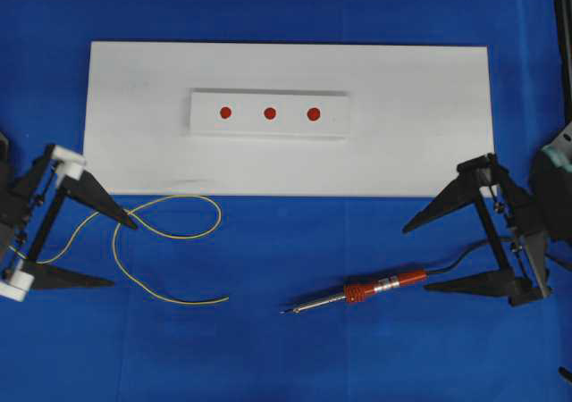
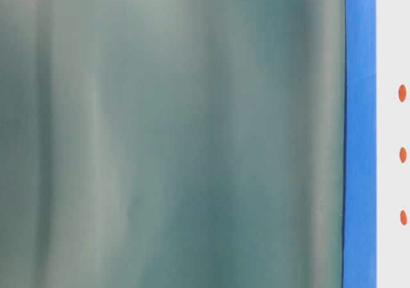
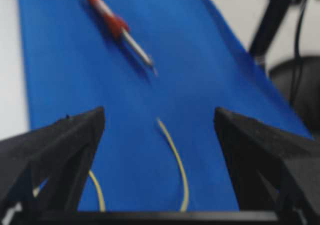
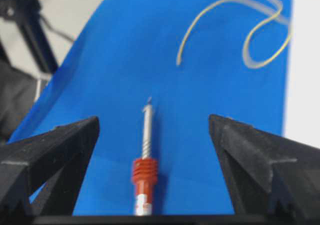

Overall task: Touch the tip of the soldering iron to the tip of the solder at the mark.
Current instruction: 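Move left gripper to yellow solder wire and right gripper to red soldering iron, then close left gripper on solder wire and right gripper on iron handle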

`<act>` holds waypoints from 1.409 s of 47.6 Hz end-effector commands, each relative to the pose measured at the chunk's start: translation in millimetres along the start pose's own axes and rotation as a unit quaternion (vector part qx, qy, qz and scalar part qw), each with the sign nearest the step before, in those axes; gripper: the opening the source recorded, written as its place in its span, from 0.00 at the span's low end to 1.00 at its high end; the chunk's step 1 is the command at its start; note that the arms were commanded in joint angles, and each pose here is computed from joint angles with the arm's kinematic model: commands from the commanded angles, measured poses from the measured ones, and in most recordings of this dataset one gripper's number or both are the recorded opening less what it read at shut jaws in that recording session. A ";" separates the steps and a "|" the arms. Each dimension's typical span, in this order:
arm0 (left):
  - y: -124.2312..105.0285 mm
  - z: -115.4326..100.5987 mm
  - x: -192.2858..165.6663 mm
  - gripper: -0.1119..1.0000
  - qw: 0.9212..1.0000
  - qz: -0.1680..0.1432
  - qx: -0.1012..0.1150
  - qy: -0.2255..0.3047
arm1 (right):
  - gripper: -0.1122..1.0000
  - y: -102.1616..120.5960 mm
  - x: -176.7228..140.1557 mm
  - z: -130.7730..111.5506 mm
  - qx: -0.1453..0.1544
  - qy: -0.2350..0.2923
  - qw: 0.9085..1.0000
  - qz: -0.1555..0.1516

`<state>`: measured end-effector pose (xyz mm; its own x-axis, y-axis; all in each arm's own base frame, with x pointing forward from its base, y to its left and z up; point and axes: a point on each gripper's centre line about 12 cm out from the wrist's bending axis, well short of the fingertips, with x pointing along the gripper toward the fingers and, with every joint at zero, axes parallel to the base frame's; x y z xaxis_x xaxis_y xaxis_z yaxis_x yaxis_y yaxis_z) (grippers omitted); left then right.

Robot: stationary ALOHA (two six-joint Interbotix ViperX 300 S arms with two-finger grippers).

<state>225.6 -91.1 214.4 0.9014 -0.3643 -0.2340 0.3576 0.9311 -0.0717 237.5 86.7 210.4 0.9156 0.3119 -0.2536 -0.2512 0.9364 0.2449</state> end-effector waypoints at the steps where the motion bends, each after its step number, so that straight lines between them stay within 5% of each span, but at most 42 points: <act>1: -4.8 -9.2 10.3 0.85 1.000 -0.010 0.003 0.008 | 0.91 -2.9 9.1 -8.8 0.017 -0.006 1.000 -0.008; 27: -20.6 -78.2 50.3 0.83 0.998 -0.042 -0.006 0.054 | 0.91 -0.5 70.1 -89.9 0.036 0.063 0.996 -0.046; 51: -20.8 -122.6 88.4 0.74 0.993 -0.037 -0.003 0.109 | 0.90 -12.2 85.6 -130.5 0.036 0.100 0.991 -0.087; 61: -20.2 -126.0 85.1 0.63 0.992 -0.036 -0.002 0.118 | 0.83 -14.7 84.1 -132.3 0.034 0.097 0.991 -0.091; 67: -19.9 -128.3 85.2 0.45 0.991 -0.035 -0.001 0.130 | 0.67 -14.4 84.9 -132.6 0.026 0.099 0.991 -0.089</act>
<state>262.6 -136.4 68.5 0.7817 -0.4068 -0.4727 0.4128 0.9057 -0.0967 274.6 120.3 57.6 0.8552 0.1714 -0.4891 -0.0664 0.9722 0.2246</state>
